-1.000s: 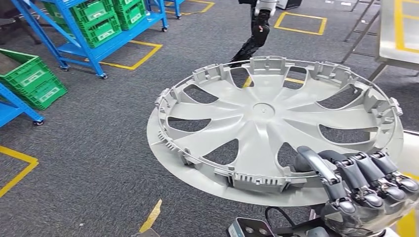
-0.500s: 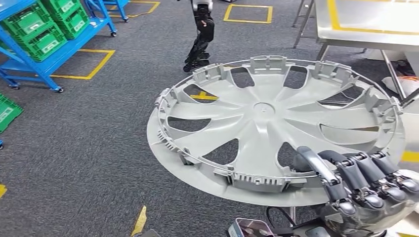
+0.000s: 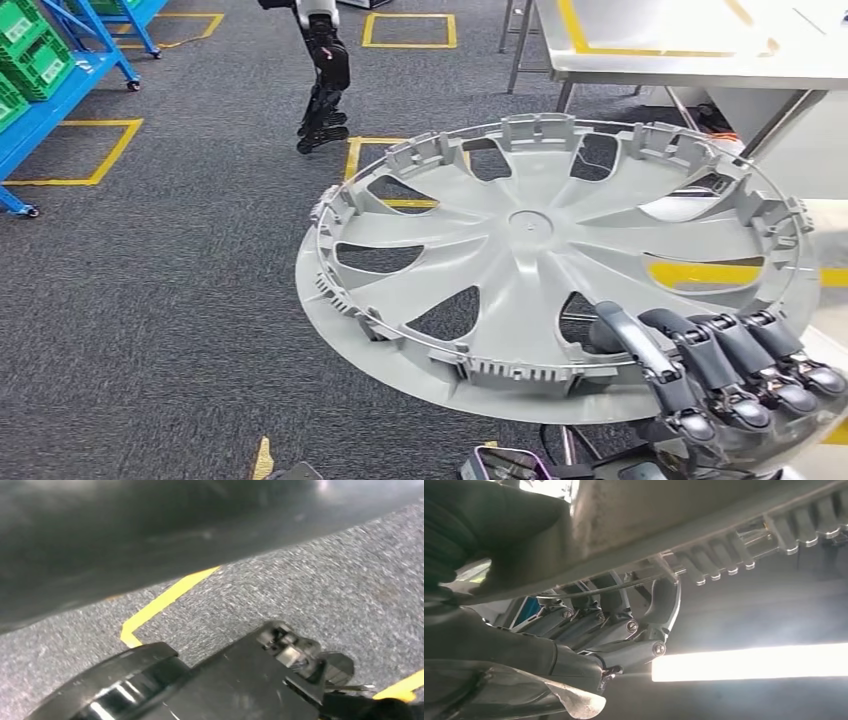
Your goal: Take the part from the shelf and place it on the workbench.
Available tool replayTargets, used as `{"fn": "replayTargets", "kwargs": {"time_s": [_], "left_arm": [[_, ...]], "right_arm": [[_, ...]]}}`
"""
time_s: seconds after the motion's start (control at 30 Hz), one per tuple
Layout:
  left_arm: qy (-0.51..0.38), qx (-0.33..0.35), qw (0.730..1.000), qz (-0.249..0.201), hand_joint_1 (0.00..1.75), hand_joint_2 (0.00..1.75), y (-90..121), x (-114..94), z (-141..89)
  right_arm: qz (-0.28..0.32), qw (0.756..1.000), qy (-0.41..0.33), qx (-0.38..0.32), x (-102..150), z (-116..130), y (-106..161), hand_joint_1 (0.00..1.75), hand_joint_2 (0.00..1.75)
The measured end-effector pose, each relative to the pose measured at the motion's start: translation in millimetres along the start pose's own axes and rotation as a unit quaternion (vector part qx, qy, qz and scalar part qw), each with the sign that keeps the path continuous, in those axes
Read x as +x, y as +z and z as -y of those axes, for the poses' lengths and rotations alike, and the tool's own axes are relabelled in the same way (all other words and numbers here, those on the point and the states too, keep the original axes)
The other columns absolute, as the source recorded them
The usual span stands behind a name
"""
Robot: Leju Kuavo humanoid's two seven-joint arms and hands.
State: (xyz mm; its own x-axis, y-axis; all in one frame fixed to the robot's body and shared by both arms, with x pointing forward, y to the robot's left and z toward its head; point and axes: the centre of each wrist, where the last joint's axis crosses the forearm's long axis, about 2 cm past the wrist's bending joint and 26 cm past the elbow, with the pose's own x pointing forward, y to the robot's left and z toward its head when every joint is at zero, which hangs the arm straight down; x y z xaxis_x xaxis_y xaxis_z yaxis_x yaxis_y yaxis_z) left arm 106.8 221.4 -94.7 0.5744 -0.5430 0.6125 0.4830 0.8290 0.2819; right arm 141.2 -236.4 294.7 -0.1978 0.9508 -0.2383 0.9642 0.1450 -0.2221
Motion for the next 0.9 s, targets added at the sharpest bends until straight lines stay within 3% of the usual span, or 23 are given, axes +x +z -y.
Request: {"fn": "replayTargets", "kwargs": {"time_s": [0.9], "left_arm": [[0.001,-0.001,1.000,-0.001,0.00,0.00,0.6,-0.7,0.8]], "right_arm": [[0.003,1.000,0.002,0.002,-0.3,0.1,0.5,1.75,1.75]]}}
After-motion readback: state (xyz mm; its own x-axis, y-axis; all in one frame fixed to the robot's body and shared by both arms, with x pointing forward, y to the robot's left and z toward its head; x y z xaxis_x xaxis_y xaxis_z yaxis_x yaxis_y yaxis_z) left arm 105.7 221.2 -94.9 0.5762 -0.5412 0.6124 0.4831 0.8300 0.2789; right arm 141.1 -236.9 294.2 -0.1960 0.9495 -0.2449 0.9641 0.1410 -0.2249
